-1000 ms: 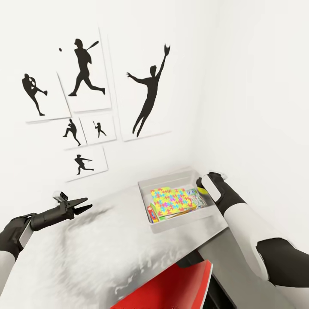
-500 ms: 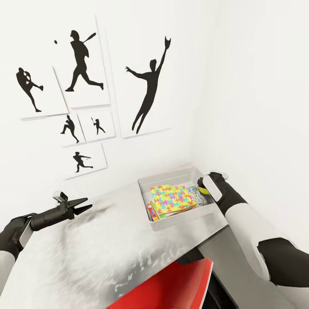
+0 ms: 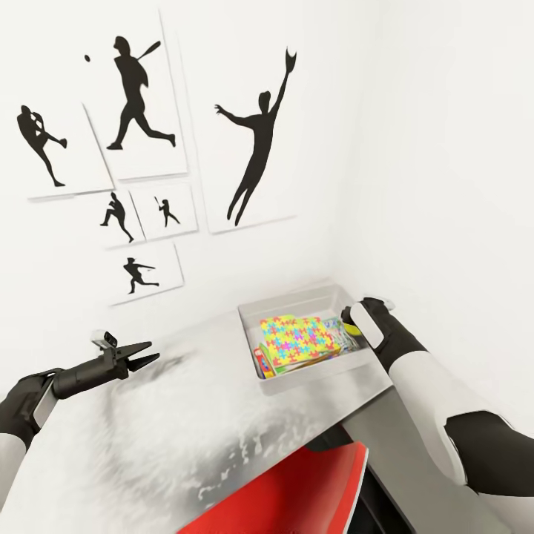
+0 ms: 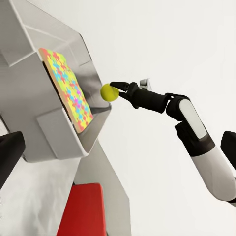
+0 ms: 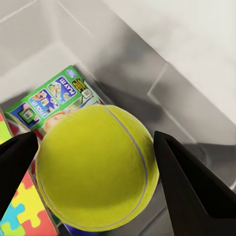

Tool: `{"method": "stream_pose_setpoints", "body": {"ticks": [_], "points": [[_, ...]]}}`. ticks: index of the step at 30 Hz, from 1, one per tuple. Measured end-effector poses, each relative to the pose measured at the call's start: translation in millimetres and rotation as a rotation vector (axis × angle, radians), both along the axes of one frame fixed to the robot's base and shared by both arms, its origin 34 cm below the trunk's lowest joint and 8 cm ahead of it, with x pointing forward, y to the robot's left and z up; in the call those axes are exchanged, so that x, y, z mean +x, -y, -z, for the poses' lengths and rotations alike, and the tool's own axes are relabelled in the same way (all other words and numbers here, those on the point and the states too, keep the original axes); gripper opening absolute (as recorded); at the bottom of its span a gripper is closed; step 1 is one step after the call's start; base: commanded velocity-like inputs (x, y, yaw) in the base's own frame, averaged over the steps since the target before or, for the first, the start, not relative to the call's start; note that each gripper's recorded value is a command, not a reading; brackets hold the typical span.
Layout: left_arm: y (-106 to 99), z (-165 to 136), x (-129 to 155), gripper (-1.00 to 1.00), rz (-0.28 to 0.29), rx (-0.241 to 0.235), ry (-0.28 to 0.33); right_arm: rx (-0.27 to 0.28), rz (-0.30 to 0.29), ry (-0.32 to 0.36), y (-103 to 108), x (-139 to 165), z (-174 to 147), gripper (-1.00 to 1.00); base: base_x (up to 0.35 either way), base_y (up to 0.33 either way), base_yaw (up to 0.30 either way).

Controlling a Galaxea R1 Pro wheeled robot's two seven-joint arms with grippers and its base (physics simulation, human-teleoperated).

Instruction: Put all the toys in the child's room - the three board games (two on the bed and one on the table), the two jigsaw puzzles on the table, and the tennis ball on the table - inside the toy box on the table in the child's room.

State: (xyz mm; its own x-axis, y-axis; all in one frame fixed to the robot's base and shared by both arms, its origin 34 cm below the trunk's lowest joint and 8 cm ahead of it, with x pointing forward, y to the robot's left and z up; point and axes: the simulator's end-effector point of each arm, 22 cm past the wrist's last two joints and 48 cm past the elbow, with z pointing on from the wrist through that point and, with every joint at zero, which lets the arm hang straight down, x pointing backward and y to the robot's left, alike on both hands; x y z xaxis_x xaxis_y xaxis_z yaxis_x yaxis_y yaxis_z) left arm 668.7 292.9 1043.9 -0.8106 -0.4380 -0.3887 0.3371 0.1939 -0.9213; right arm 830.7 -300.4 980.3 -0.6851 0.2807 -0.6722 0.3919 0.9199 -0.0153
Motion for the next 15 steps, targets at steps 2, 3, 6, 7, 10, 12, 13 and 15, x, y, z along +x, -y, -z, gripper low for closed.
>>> {"method": "stream_pose_setpoints", "body": {"ticks": [2,3,6,7,10,12,13,15], "points": [[0.0,1.9,0.1,1.0,0.0,0.0,-0.004,0.0,0.0,-0.003,-0.4,0.1,2.2,-1.0,0.0,0.0,0.0],[0.0,2.8,0.2,1.0,0.0,0.0,-0.005,0.0,-0.001,-0.004,-0.5,0.1,3.3,-1.0,0.0,0.0,0.0],[0.0,5.6,0.4,1.0,0.0,0.0,-0.01,0.001,-0.001,-0.008,-0.6,0.2,6.3,-1.0,0.0,0.0,0.0],[0.0,6.3,0.4,1.0,0.0,0.0,-0.011,0.0,0.0,-0.007,-0.1,0.5,6.5,-1.0,0.0,0.0,0.0],[0.0,7.5,0.4,1.0,0.0,0.0,-0.014,0.002,0.001,-0.005,0.6,1.1,7.0,-1.0,0.0,0.0,0.0],[0.0,7.8,0.3,1.0,0.0,0.0,-0.015,0.003,0.0,-0.004,-0.4,1.4,7.1,-1.0,0.0,0.0,0.0],[0.0,7.9,0.4,1.0,0.0,0.0,-0.014,0.004,-0.001,-0.004,-1.5,1.5,7.1,-1.0,0.0,0.0,0.0],[0.0,8.0,0.3,1.0,0.0,0.0,-0.015,0.005,-0.003,-0.004,-3.5,1.6,7.2,-1.0,0.0,0.0,0.0]]}}
